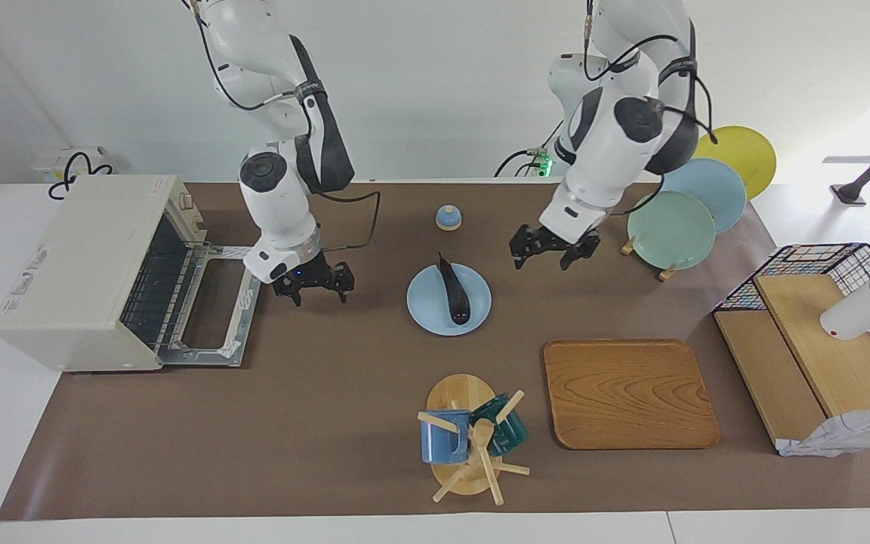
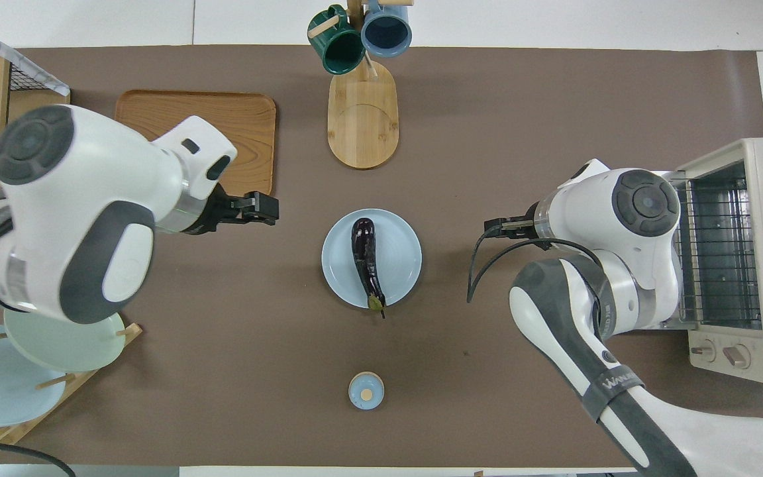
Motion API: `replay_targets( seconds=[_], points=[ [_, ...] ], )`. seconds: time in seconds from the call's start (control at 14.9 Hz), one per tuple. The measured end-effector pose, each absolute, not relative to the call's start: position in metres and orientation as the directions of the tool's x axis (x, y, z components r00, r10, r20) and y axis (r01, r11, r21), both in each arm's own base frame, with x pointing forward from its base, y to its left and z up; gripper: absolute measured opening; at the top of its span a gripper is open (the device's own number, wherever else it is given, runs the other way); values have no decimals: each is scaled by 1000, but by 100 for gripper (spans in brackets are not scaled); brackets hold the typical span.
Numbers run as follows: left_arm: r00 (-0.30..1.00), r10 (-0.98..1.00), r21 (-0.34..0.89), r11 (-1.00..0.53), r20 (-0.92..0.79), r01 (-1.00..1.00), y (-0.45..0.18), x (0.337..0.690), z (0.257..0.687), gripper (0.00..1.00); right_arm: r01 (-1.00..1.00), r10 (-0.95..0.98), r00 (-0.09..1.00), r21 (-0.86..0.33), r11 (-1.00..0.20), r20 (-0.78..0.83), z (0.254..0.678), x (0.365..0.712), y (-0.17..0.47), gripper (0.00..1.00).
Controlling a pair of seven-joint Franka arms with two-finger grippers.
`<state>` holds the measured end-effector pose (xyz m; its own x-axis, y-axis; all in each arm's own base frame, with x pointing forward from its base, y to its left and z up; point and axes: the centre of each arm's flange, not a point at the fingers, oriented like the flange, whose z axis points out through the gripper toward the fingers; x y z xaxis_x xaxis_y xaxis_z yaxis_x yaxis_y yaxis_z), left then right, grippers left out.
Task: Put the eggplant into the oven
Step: 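Grasp the eggplant with the right gripper while the left gripper withdraws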
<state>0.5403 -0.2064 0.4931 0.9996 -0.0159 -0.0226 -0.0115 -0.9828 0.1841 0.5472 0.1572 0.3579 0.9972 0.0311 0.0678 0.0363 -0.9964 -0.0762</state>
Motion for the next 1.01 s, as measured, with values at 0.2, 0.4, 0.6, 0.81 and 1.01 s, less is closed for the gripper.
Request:
replay_targets(
  seconds=[0.2, 0.4, 0.6, 0.81, 1.01],
  points=[
    [1000, -22, 155, -988, 2, -22, -130, 549, 528, 100, 115, 110, 992, -83, -990, 61, 395, 551, 217, 100],
    [999, -36, 78, -996, 11, -37, -94, 541, 549, 100, 115, 111, 993, -85, -990, 50, 430, 561, 295, 100],
    [998, -58, 37, -998, -18, -58, -88, 528, 570, 100, 123, 121, 991, -35, -992, 51, 418, 563, 386, 100],
    [997, -64, 26, -998, -35, -63, -86, 523, 602, 100, 117, 116, 992, -16, -993, 50, 383, 552, 452, 100],
    [997, -66, 22, -998, -37, -65, -85, 522, 617, 100, 150, 150, 986, 7, -989, 70, 363, 522, 500, 100]
  ],
)
